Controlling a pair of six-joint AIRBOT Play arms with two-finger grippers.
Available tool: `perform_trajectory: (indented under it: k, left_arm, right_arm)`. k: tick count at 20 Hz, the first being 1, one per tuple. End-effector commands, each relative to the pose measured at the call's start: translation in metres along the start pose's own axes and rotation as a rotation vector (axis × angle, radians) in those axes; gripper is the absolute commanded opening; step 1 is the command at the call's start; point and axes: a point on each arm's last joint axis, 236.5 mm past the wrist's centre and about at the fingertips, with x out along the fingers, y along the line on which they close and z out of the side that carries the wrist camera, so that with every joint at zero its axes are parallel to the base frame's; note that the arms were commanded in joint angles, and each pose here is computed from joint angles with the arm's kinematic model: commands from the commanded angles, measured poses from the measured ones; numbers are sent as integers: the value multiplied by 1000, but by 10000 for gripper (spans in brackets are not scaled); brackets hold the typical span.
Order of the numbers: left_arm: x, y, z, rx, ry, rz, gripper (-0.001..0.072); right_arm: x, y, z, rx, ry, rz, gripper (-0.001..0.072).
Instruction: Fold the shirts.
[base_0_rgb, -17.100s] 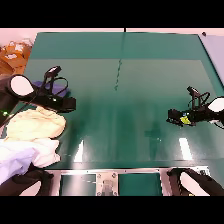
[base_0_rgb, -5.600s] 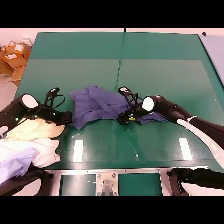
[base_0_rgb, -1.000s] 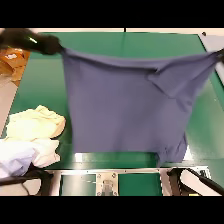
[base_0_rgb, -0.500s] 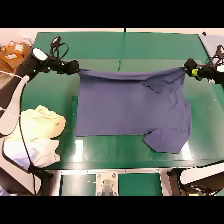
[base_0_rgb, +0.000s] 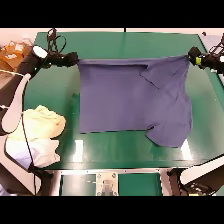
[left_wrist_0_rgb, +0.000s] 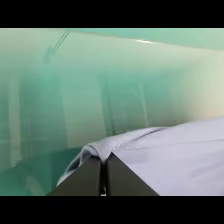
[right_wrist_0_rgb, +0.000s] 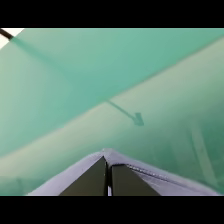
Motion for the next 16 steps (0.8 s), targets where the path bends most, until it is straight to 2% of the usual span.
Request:
perform_trajectory:
  k: [1,4,8,12,16]
  left_arm:
    - [-1,5,-14,18,66,22,24]
    - [-7,5,-52,32,231,21,24]
    - [-9,20,-107,-33,404,51,24]
    - [3,31,-153,-83,466,77,24]
    - [8,25,-169,-94,490,71,24]
  right_arm:
    - [-3,-17,-28,-81,134,-51,12]
    - [-21,-46,-60,-107,304,-103,11]
    - [-40,-83,-106,-129,499,-186,11]
    - [-38,-101,-141,-99,563,-212,11]
    - [-37,-108,-148,-99,569,-228,11]
